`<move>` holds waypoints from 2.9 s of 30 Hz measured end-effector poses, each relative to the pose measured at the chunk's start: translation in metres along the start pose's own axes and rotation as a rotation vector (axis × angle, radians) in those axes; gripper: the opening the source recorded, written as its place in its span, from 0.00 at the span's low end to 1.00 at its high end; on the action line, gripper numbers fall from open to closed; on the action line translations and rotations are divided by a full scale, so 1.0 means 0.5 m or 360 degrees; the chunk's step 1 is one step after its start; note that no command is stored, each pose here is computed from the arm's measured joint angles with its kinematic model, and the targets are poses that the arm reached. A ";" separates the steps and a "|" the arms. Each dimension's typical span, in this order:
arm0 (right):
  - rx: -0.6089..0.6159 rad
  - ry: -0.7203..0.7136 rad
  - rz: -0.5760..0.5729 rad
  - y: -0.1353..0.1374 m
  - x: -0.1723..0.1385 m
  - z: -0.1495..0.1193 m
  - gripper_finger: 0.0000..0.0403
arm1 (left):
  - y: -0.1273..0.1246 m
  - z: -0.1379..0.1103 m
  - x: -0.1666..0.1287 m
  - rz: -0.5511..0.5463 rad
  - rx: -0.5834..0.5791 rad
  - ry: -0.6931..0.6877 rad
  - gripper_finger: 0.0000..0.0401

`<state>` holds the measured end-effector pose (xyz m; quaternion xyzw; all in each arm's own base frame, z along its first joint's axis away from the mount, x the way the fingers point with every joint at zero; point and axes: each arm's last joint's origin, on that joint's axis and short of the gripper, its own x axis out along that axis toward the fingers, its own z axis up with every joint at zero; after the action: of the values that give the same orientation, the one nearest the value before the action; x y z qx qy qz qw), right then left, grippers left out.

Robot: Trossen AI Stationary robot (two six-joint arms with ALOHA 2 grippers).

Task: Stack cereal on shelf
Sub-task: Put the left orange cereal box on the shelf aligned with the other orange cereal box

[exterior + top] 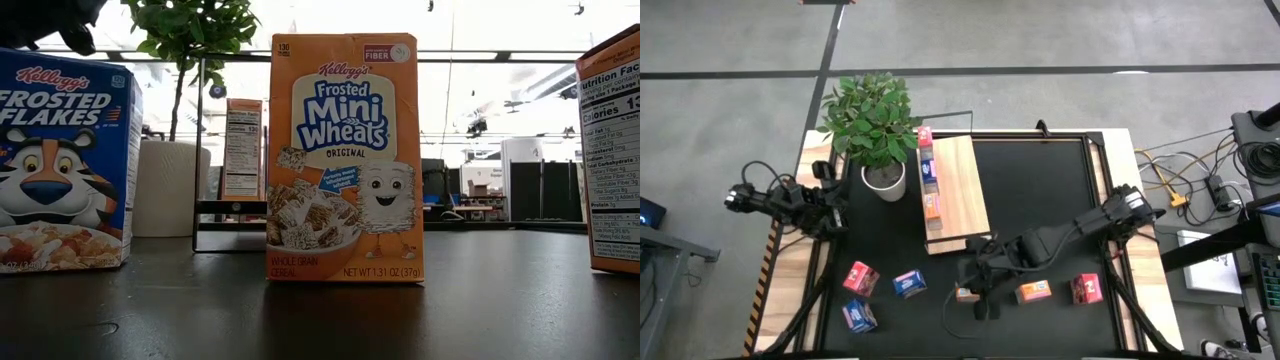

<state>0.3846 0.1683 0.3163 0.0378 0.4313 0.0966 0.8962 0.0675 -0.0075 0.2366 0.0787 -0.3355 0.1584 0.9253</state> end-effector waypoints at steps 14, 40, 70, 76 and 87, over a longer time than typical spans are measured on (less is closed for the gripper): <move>0.0195 0.0088 -0.0237 0.026 0.049 -0.071 0.10 | -0.003 -0.006 0.000 -0.0022 -0.0012 0.0043 0.00; 0.0280 0.0168 -0.0305 0.023 0.092 -0.130 0.63 | -0.002 -0.003 0.000 -0.0011 -0.0024 0.0022 0.00; 0.0234 -0.0030 -0.0209 0.035 0.077 -0.092 0.37 | -0.003 -0.005 0.000 -0.0021 -0.0104 0.0041 0.00; 0.0227 -0.0108 -0.0132 0.046 0.048 -0.058 0.38 | -0.003 -0.005 0.000 -0.0021 -0.0116 0.0042 0.00; 0.0068 -0.0458 -0.0123 0.044 -0.124 0.082 0.38 | -0.003 -0.006 0.000 -0.0021 -0.0150 0.0044 0.00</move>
<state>0.3759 0.1779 0.3927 0.0537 0.3016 0.0466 0.9508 0.0697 -0.0082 0.2344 0.0351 -0.3293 0.1373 0.9335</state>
